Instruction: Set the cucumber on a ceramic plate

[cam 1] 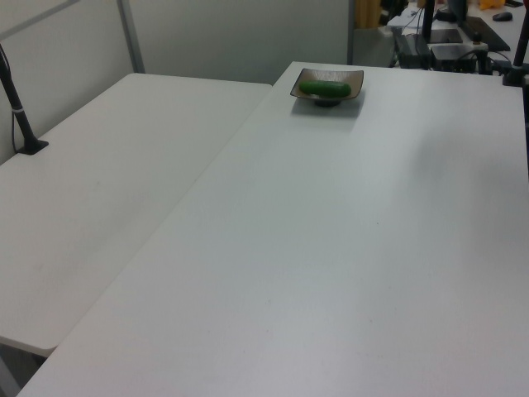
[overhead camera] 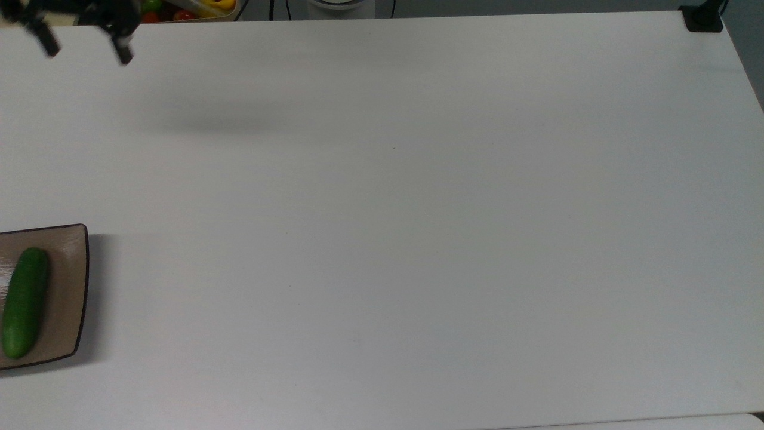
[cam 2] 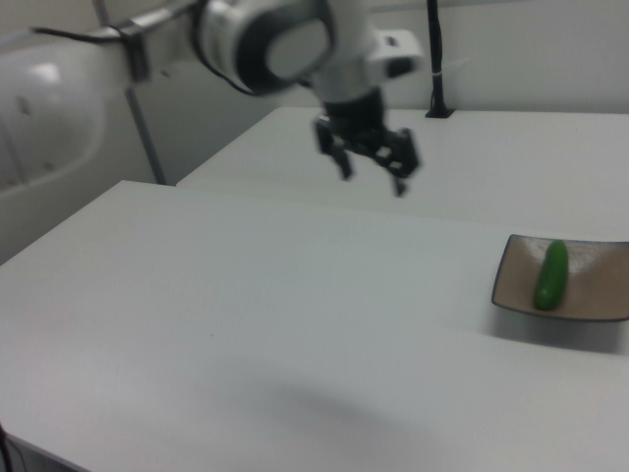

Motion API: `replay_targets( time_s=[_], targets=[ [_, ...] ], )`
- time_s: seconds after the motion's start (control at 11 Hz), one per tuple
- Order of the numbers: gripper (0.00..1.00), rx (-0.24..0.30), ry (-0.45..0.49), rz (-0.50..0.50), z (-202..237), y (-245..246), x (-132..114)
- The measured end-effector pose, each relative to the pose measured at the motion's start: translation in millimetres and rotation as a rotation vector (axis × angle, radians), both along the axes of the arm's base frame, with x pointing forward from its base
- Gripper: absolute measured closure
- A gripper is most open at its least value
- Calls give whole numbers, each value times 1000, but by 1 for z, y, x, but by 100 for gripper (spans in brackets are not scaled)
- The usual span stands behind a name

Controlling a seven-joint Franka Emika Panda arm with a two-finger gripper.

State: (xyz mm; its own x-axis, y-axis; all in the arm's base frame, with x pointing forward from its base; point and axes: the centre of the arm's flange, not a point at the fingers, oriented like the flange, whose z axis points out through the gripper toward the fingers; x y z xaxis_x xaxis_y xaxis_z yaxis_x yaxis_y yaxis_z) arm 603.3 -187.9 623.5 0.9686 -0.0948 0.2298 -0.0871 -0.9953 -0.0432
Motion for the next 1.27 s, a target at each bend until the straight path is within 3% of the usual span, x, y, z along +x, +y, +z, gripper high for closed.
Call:
replay_targets(
  time_s=[0.27, 0.45, 0.72, 1.27],
  targets=[
    [0, 61, 119, 36, 33, 72, -42],
    [0, 58, 144, 61, 38, 125, -57],
    [0, 36, 194, 138, 19, 188, -58],
    [0, 11, 131, 254, -2, 190, -46]
  ],
)
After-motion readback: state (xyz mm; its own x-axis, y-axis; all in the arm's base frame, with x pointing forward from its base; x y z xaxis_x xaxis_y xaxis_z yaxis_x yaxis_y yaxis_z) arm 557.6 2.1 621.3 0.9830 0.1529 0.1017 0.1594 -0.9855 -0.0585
